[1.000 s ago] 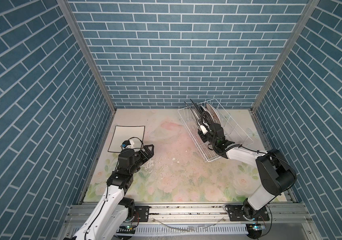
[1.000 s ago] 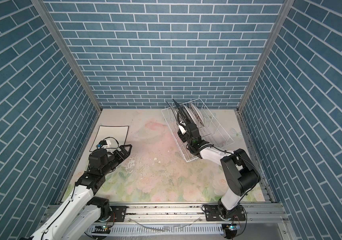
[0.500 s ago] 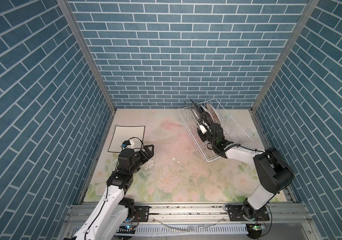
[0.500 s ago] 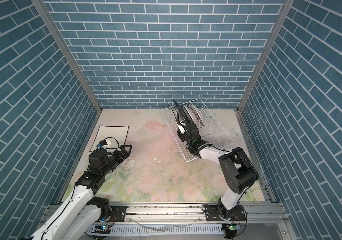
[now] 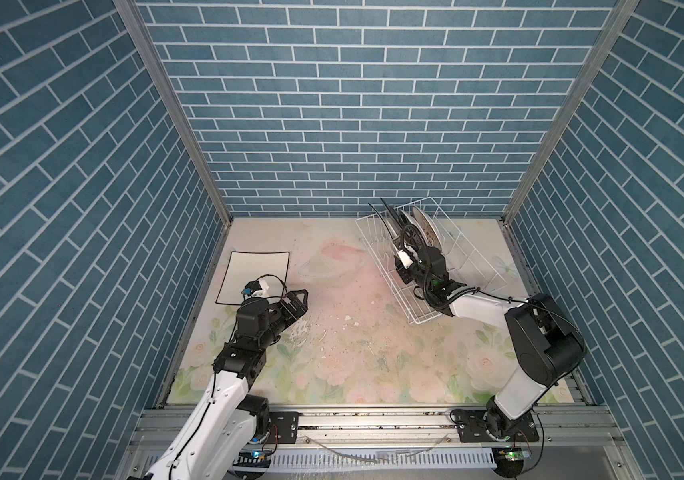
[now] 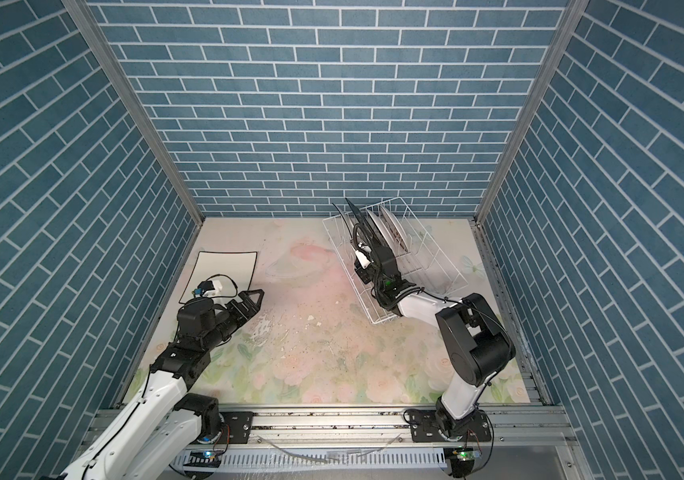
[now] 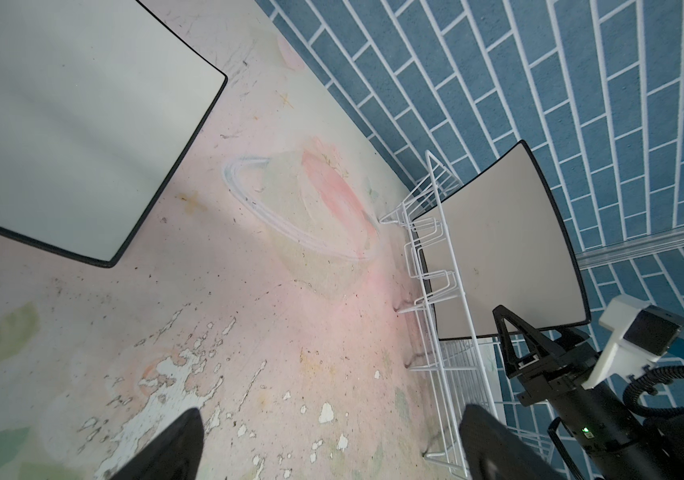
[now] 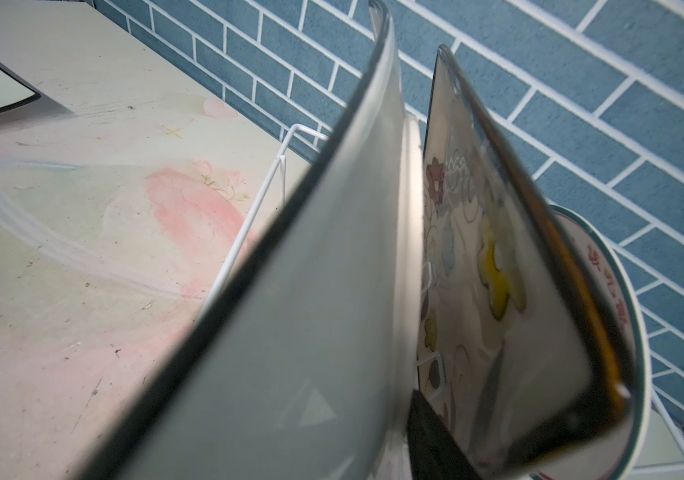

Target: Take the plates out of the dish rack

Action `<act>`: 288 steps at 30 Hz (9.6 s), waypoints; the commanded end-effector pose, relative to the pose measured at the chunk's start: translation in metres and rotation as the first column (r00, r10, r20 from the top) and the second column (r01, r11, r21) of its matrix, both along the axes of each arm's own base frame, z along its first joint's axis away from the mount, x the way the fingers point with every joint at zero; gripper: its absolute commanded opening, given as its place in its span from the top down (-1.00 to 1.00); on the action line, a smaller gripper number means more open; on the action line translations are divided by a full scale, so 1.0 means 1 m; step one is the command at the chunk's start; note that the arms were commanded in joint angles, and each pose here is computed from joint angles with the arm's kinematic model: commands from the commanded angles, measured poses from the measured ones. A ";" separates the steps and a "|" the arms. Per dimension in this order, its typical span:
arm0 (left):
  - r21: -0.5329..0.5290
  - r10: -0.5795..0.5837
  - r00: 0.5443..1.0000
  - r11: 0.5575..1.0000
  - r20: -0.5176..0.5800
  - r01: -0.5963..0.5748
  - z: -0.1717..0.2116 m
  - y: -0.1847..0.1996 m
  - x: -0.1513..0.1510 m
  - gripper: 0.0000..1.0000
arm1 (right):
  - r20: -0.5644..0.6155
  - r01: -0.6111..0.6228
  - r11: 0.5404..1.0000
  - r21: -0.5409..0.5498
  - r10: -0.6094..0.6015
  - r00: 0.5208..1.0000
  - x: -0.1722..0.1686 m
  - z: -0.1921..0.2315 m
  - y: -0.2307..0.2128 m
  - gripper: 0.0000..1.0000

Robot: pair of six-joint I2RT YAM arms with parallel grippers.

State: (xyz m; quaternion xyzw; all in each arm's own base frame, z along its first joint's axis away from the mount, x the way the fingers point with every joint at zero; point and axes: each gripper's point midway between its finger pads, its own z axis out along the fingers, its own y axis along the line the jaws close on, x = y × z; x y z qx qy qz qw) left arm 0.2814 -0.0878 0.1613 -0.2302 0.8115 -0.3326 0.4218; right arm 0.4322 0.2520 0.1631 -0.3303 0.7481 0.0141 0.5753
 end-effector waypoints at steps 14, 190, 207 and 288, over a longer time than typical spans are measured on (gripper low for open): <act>0.003 -0.013 1.000 1.000 0.023 0.013 0.011 -0.003 0.000 -0.96 | 0.073 -0.028 1.000 0.004 0.027 0.997 0.012 0.024 0.009 0.36; -0.034 -0.010 0.995 0.999 0.094 0.013 0.017 -0.001 -0.012 -0.96 | 0.664 -0.170 0.974 0.149 0.029 0.747 -0.113 0.249 0.031 1.00; -0.040 -0.036 0.986 0.998 0.160 0.043 0.029 -0.007 -0.003 -0.96 | 0.670 -0.195 0.964 0.182 0.024 0.742 -0.133 0.292 0.017 1.00; -0.110 -0.391 0.677 0.813 0.623 0.572 0.096 -0.105 0.034 -0.84 | 0.124 -0.340 0.406 0.848 0.473 0.872 -0.096 0.311 0.082 1.00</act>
